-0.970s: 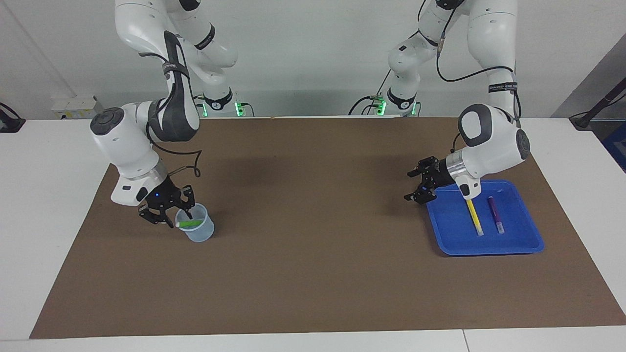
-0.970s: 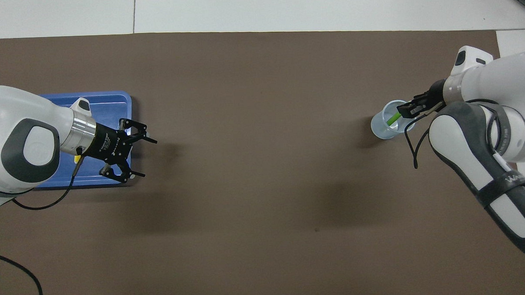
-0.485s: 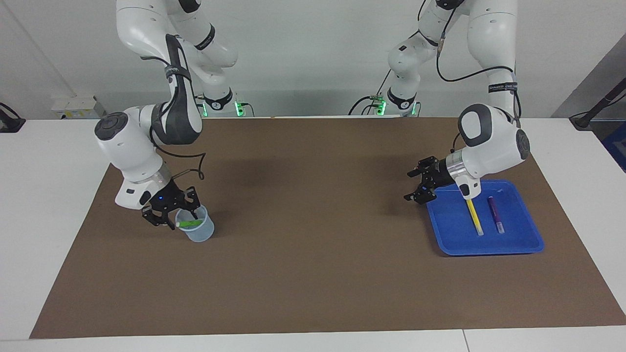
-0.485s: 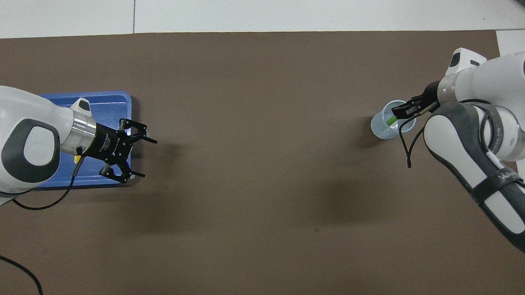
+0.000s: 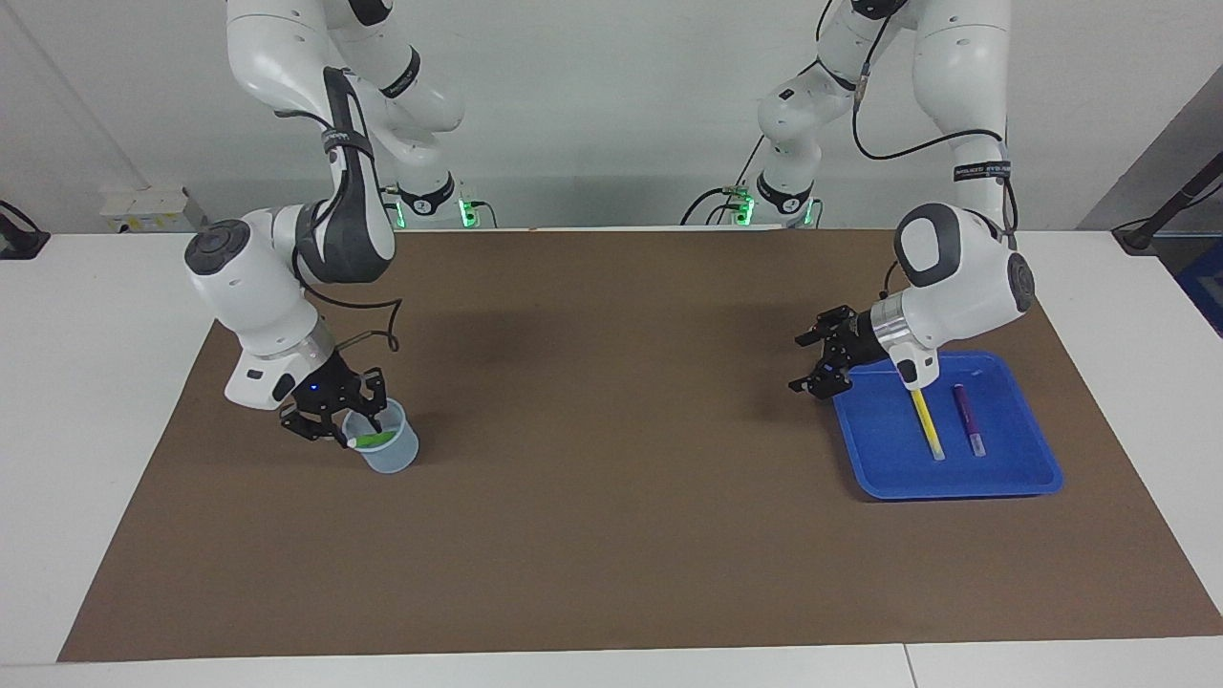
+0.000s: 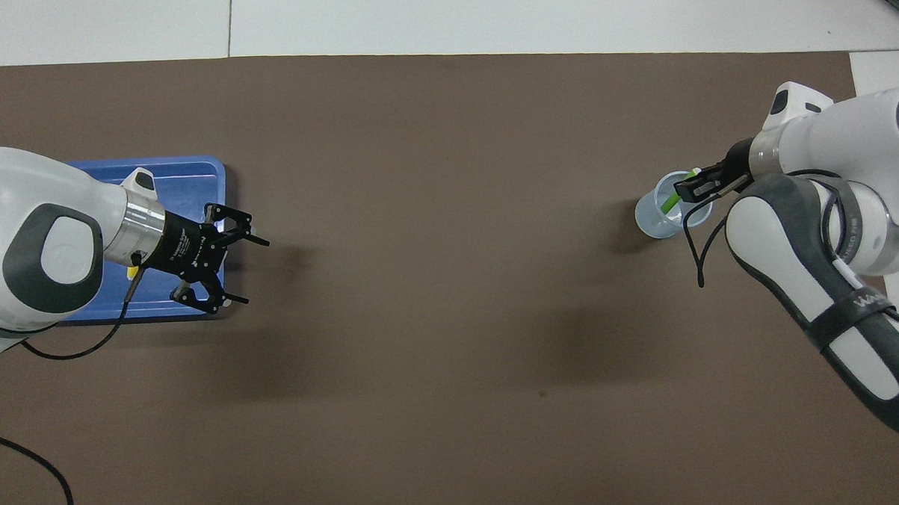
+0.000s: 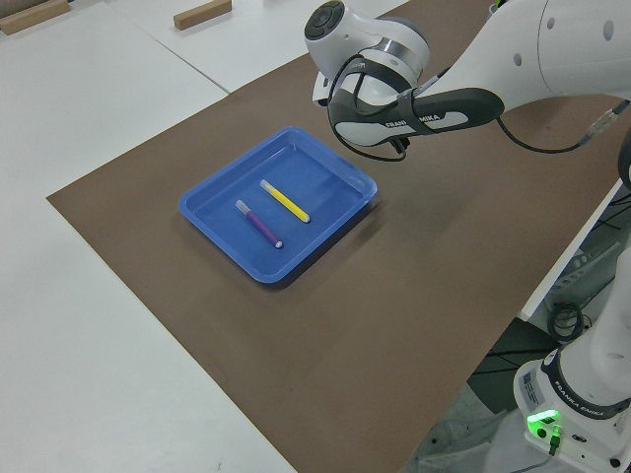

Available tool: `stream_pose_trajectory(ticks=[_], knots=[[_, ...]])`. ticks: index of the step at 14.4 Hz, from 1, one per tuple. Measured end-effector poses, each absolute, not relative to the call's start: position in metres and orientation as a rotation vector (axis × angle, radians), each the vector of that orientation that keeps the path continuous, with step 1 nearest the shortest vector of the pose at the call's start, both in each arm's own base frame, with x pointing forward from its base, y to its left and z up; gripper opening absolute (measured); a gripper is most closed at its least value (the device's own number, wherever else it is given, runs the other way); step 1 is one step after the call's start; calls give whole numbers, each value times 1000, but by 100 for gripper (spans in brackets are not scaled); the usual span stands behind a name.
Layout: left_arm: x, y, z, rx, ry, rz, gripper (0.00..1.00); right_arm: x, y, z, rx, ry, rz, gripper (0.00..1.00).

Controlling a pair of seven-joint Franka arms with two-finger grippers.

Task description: Right arm passes pens to left for tray arrangement

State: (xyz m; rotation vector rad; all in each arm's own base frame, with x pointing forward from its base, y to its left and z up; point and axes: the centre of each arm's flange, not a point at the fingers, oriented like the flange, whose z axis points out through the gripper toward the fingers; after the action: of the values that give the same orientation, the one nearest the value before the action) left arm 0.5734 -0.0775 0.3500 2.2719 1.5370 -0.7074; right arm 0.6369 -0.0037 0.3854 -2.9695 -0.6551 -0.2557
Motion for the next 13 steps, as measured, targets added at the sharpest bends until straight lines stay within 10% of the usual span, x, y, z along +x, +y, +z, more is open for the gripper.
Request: stream_pose_trajectory(ticks=[8,13], knots=[[573,-78,351,2274,1536,-704,97,641,-5,394,-2972,-653,-288,63],[572,-78,350,2275,1536,-707,97,645,-7,381,-2968,-644,-278,52]])
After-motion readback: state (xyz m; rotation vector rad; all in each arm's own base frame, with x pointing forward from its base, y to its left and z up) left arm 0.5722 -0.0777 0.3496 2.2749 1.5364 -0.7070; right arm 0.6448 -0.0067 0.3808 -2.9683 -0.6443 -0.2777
